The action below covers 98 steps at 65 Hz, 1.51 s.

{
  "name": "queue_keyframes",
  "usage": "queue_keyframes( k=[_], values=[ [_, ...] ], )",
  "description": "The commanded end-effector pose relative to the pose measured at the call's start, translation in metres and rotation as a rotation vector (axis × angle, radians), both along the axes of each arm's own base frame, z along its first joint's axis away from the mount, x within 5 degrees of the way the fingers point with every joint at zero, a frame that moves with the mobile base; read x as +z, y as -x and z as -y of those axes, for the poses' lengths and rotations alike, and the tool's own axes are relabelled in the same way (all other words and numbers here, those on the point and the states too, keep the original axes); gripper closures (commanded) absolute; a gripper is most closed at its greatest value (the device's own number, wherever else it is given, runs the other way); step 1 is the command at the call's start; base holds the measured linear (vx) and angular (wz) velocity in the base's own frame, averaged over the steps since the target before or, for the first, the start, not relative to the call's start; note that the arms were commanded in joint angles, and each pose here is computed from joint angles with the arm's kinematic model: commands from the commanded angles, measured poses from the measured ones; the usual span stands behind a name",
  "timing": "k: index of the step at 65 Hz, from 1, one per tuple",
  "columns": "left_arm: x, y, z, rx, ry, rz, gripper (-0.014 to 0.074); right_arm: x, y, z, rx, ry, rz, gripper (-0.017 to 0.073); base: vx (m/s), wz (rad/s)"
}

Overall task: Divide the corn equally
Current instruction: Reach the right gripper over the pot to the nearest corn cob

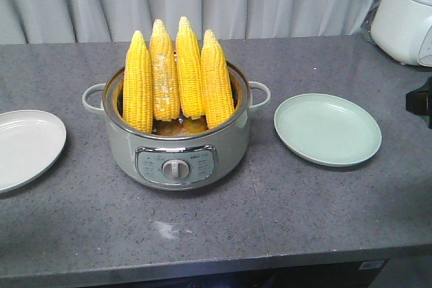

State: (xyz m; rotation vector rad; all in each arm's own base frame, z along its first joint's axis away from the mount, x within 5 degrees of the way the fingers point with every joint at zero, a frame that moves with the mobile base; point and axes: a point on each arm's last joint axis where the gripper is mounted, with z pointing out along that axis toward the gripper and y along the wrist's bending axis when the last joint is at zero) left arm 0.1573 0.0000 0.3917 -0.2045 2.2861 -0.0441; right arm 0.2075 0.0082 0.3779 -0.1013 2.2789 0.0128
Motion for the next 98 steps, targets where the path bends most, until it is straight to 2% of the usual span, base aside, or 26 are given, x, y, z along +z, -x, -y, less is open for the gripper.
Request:
queue_keyframes(
  k=[1,10,22,32,38,43,47,55,77,91,98],
  values=[
    [0.014,-0.002,0.001,-0.001,0.009,0.094,-0.0052,0.016,0.000,0.000,-0.002,-0.018,0.091,-0.0041,0.00,0.00],
    [0.014,-0.002,0.001,-0.001,0.010,0.093,-0.0130,0.019,-0.002,-0.006,0.041,-0.061,0.113,-0.0031,0.00,0.00],
    [0.014,-0.002,0.001,-0.001,0.011,0.093,-0.0109,0.036,-0.026,-0.024,0.202,-0.178,0.126,-0.0020,0.00,0.00],
    [0.014,-0.002,0.001,-0.001,0.011,0.092,-0.0079,0.044,-0.063,-0.038,0.322,-0.241,0.061,-0.0019,0.00,0.00],
    [0.014,-0.002,0.001,-0.001,0.011,0.090,-0.0064,0.043,-0.087,-0.055,0.385,-0.220,0.026,-0.0019,0.00,0.00],
    [0.014,-0.002,0.001,-0.001,0.011,0.088,-0.0054,0.041,-0.105,-0.078,0.448,-0.177,0.013,-0.0019,0.00,0.00],
    [0.014,-0.002,0.001,-0.001,0.010,0.085,-0.0050,0.038,-0.117,-0.093,0.477,-0.142,0.004,-0.0019,0.00,0.00],
    [0.014,-0.001,0.001,0.000,0.010,0.083,-0.0045,0.034,-0.140,-0.119,0.517,-0.109,0.011,-0.0019,0.00,0.00],
    [0.013,-0.001,0.001,0.000,0.010,0.081,-0.0044,0.027,-0.183,-0.164,0.589,-0.112,0.061,-0.0019,0.00,0.00],
    [0.013,-0.001,0.001,0.000,0.010,0.081,-0.0044,0.012,-0.204,-0.171,0.565,-0.131,0.091,-0.0019,0.00,0.00],
    [0.013,-0.001,0.001,0.000,0.010,0.081,-0.0044,0.005,-0.210,-0.175,0.557,-0.163,0.092,-0.0019,0.00,0.00]
  ],
)
